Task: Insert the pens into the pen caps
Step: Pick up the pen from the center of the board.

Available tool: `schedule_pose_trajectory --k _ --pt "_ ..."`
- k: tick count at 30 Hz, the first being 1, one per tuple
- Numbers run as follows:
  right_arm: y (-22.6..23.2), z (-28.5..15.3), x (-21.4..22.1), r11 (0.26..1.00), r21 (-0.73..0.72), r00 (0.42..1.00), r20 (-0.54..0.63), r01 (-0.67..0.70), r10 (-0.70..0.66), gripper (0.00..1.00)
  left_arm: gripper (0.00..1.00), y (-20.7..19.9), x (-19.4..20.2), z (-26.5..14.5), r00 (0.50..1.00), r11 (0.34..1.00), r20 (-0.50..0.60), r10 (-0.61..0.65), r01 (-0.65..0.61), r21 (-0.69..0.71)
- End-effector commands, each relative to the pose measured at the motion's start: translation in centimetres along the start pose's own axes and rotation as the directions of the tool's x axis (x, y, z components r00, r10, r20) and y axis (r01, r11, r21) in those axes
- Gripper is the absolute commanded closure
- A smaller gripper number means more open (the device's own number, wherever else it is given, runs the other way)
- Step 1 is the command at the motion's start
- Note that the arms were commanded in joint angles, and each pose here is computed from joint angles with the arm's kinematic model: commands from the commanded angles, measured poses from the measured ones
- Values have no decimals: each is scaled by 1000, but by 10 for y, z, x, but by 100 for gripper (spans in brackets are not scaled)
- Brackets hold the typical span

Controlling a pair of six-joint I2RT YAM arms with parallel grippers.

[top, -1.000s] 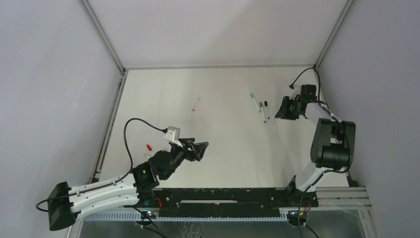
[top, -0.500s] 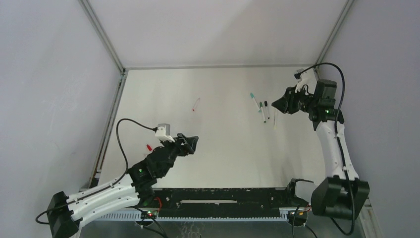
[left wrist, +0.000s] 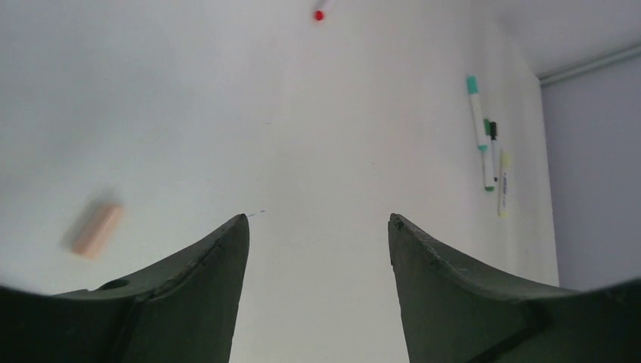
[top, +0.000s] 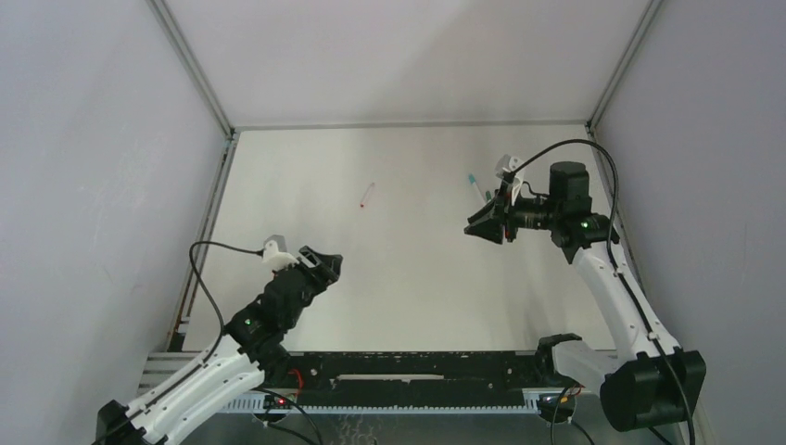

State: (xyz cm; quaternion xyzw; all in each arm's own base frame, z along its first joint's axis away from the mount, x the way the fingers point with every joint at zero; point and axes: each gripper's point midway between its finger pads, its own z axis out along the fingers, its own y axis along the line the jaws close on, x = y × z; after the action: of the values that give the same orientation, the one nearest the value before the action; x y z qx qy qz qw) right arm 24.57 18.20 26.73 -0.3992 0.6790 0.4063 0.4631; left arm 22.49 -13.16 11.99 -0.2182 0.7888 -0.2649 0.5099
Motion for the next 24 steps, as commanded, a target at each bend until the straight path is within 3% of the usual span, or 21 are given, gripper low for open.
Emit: schedule_pose_trajectory --k 1,9,16,19,24 --pt "-3 7 21 999 -53 1000 -9 -4 4 61 29 39 10 -5 995 983 -38 -95 87 -163" --pt "0 12 24 998 -52 999 -30 20 -22 61 38 69 -2 -17 994 933 -40 -100 80 -352" --pt "-2 16 28 999 -45 999 -46 15 -17 61 43 100 -21 -36 995 803 -31 -99 62 -592" --pt "-2 17 29 999 -42 998 -53 22 -24 61 44 106 -22 -40 994 760 -38 -104 54 -647" --pt "-4 18 31 999 -34 998 -61 26 -28 61 56 112 -20 -37 993 733 -46 -110 50 -679"
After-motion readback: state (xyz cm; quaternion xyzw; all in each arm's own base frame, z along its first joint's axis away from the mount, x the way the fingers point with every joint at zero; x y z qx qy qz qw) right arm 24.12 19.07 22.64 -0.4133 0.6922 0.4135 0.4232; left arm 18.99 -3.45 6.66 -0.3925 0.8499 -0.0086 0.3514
